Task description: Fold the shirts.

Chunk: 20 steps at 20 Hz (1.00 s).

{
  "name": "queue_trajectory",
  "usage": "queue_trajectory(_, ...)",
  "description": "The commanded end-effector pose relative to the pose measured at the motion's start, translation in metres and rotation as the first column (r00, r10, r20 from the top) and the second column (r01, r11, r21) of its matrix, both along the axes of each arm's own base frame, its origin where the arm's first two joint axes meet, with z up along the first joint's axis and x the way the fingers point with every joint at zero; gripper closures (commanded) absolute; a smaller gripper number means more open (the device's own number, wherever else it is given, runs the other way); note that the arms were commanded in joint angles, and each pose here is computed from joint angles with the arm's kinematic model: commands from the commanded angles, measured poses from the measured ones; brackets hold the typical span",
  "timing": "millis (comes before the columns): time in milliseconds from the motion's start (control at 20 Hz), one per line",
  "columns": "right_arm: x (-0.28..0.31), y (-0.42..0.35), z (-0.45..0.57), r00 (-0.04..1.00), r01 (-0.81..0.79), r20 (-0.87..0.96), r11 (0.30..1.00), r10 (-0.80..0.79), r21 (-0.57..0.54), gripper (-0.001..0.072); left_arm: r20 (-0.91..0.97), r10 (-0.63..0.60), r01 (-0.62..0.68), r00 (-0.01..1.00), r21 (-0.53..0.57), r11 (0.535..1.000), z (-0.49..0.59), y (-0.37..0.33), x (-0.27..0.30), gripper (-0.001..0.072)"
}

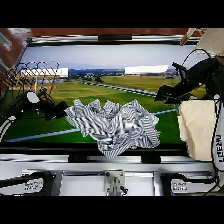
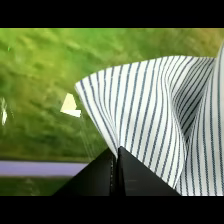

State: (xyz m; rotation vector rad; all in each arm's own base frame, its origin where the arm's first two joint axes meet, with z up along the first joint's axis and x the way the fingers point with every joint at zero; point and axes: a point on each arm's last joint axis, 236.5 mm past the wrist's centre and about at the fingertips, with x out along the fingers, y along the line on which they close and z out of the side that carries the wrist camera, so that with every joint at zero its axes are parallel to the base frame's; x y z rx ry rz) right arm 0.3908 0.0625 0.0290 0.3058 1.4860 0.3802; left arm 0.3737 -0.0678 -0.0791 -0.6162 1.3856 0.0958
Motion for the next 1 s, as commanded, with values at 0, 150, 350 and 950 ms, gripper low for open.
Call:
queue_trajectory(0, -0.003, 0.011, -0.01, 0.998, -0.046, -0.036, 0.997, 0.048, 0.06, 0.0033, 0.033, -0.053, 0.053, 0.998, 0.007, 0.999, 0.004, -0.001, 0.005, 0.0659)
queue_trajectory(150, -0.019, 0.014, -0.016, 0.99, -0.109, -0.086, 0.991, 0.115, 0.074, 0.0033, 0.046, -0.059, 0.059, 0.997, 0.011, 0.998, 0.01, -0.001, 0.006, 0.0659)
queue_trajectory(350, -0.044, 0.042, -0.041, 0.963, -0.221, -0.142, 0.973, 0.228, 0.063, 0.0033, 0.047, -0.062, 0.062, 0.997, 0.009, 0.998, 0.013, -0.001, 0.005, 0.0659)
queue_trajectory(950, -0.041, 0.047, -0.063, 0.967, -0.251, -0.094, 0.95, 0.237, -0.185, 0.0632, 0.29, -0.231, 0.212, 0.929, 0.096, 0.973, 0.096, -0.007, 0.037, 0.066)
